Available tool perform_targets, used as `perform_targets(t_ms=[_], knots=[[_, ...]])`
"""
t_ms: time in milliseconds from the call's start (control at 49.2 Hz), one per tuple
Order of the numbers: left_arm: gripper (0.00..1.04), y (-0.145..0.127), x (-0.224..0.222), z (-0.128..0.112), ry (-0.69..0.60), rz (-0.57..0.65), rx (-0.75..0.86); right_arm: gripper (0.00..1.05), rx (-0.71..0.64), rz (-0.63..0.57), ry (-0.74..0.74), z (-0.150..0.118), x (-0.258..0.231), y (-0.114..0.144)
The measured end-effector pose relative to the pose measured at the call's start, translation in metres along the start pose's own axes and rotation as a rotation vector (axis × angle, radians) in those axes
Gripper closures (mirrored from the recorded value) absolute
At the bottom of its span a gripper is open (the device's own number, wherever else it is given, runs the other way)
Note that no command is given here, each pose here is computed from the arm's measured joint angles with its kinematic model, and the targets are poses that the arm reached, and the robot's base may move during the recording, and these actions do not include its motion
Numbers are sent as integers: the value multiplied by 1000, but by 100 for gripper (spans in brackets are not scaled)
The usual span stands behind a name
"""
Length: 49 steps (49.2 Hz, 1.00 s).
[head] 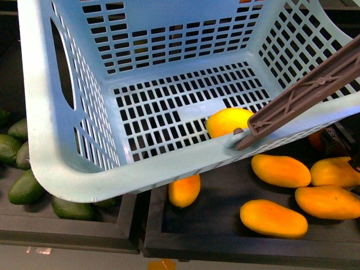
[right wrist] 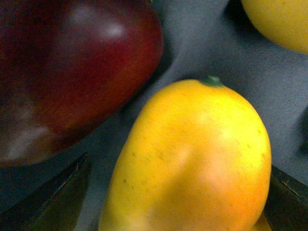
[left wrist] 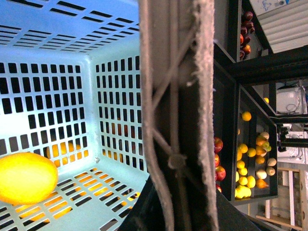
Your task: Pick lemon and mango into basket
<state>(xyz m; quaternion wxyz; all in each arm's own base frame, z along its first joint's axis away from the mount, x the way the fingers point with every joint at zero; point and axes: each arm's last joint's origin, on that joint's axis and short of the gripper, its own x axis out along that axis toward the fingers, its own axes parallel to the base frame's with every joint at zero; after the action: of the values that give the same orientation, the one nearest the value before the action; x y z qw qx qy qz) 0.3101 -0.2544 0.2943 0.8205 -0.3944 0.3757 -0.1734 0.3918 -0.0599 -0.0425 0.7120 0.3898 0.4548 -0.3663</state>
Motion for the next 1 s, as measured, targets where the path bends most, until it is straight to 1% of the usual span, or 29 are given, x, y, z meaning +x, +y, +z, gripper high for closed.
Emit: perform_targets(t_ms=[325, 386, 508, 569, 670, 812, 934, 995], knots=[[100, 0, 0, 0, 0, 0, 0, 9, -1, -7, -1, 0, 1, -2], [100, 0, 0, 0, 0, 0, 0, 12, -1, -7, 0, 0, 1, -2], [100, 0, 0, 0, 0, 0, 0, 30, 2, -10, 0, 0, 1, -5], [100, 0, 0, 0, 0, 0, 0, 34, 6, -6, -2, 1, -1, -6], [100, 0, 0, 0, 0, 0, 0, 38, 14, -2, -4, 5, -6, -12], [100, 0, 0, 0, 0, 0, 0, 38, 21, 18, -19, 13, -18, -19], [100, 0, 0, 0, 0, 0, 0, 38, 31, 70, -49, 28, -39, -23], [100, 0, 0, 0, 0, 0, 0, 38, 39, 125, -89, 41, -63, -27]])
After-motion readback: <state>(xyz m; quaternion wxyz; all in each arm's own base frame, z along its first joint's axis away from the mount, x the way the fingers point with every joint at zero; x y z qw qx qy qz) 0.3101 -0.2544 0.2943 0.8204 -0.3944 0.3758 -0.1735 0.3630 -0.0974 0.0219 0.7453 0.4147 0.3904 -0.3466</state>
